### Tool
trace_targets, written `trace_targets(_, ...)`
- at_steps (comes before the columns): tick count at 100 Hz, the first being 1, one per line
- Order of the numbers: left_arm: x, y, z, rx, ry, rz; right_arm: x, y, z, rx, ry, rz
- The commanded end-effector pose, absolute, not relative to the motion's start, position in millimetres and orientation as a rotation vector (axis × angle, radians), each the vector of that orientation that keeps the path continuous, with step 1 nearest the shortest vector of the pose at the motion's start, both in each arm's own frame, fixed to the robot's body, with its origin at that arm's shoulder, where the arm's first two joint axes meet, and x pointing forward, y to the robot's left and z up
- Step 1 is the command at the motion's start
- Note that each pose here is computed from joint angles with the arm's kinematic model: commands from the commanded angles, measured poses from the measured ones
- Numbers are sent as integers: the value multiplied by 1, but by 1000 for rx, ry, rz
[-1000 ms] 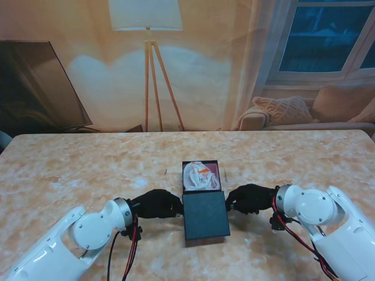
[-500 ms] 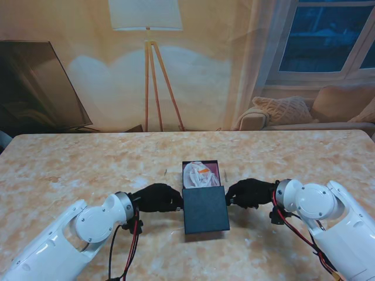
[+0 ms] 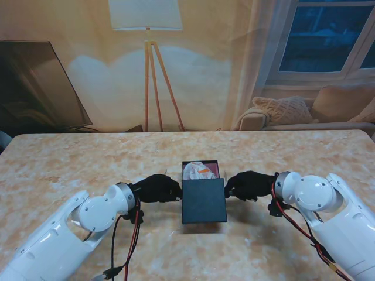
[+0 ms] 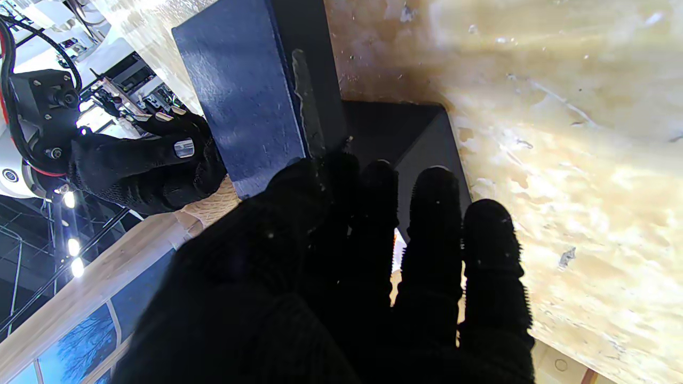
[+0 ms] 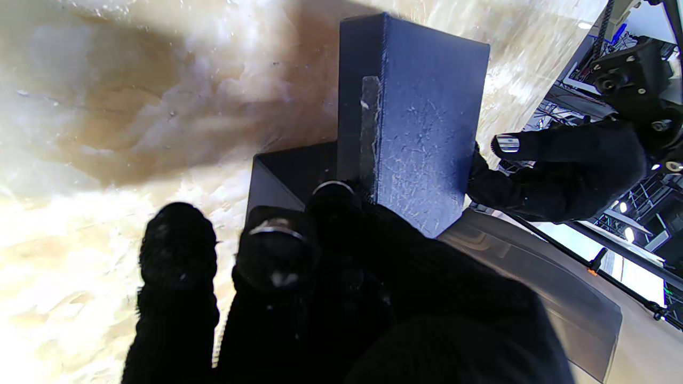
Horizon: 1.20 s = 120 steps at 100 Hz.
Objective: Pack mini donuts into a plastic bag, tie the opening and put the bag into the gift box
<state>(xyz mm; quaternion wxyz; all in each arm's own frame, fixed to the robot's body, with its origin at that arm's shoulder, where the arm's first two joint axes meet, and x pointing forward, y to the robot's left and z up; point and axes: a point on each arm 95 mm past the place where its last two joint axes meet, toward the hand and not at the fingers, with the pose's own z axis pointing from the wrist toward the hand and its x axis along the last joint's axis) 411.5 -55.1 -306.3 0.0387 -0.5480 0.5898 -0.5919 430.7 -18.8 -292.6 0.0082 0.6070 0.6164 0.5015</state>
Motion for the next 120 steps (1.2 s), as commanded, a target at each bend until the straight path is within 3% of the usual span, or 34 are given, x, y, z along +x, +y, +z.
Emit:
trace_targets(1, 413, -65, -297, -1666, 1811, -1849, 430, -8, -290, 1891, 1945, 1594)
trace_targets(120, 468, -82, -279, -1740, 1726, -1718, 480, -11, -276, 1973, 1805, 1543)
